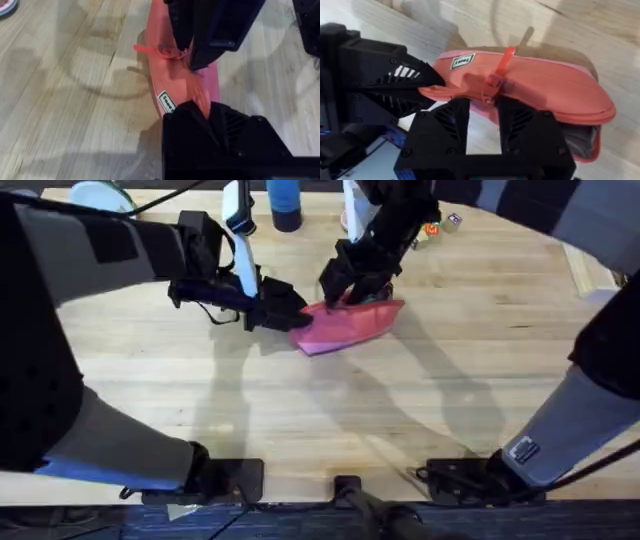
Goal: Unzip the bag, pick up the pens from the table one at a time and place them inside, then zip the bag closed.
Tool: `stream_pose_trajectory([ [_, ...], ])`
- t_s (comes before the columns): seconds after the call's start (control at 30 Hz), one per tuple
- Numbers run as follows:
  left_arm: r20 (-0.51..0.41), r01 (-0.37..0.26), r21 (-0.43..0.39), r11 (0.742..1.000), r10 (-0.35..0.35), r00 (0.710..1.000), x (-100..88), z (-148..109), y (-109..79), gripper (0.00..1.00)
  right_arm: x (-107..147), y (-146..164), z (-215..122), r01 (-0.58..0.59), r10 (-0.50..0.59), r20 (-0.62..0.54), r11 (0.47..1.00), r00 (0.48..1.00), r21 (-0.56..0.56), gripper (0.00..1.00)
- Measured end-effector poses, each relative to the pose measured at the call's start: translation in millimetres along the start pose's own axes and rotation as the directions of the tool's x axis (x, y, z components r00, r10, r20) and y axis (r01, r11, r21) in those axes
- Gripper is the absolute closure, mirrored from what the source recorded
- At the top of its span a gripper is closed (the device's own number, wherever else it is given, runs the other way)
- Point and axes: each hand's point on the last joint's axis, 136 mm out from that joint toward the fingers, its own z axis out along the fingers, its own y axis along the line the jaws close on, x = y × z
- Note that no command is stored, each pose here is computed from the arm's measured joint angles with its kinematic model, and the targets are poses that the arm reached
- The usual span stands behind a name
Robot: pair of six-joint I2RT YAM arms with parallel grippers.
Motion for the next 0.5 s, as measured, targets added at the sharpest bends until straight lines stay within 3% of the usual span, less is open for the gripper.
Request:
stream_pose_trajectory([
  [0.27, 0.001, 0.004, 0.003, 1.000, -0.004, 1.000, 0.0, 0, -0.8, 0.959, -4, -8, -9, -0.099, 0.099, -0.005, 0.991, 0.995, -0.092, 0.690],
  [0.5, 0.002, 0.007, 0.005, 1.000, -0.007, 1.000, -0.2, 0, -1.3, 0.959, -11, -23, -16, -0.182, 0.184, 0.010, 0.977, 0.983, -0.106, 0.631],
])
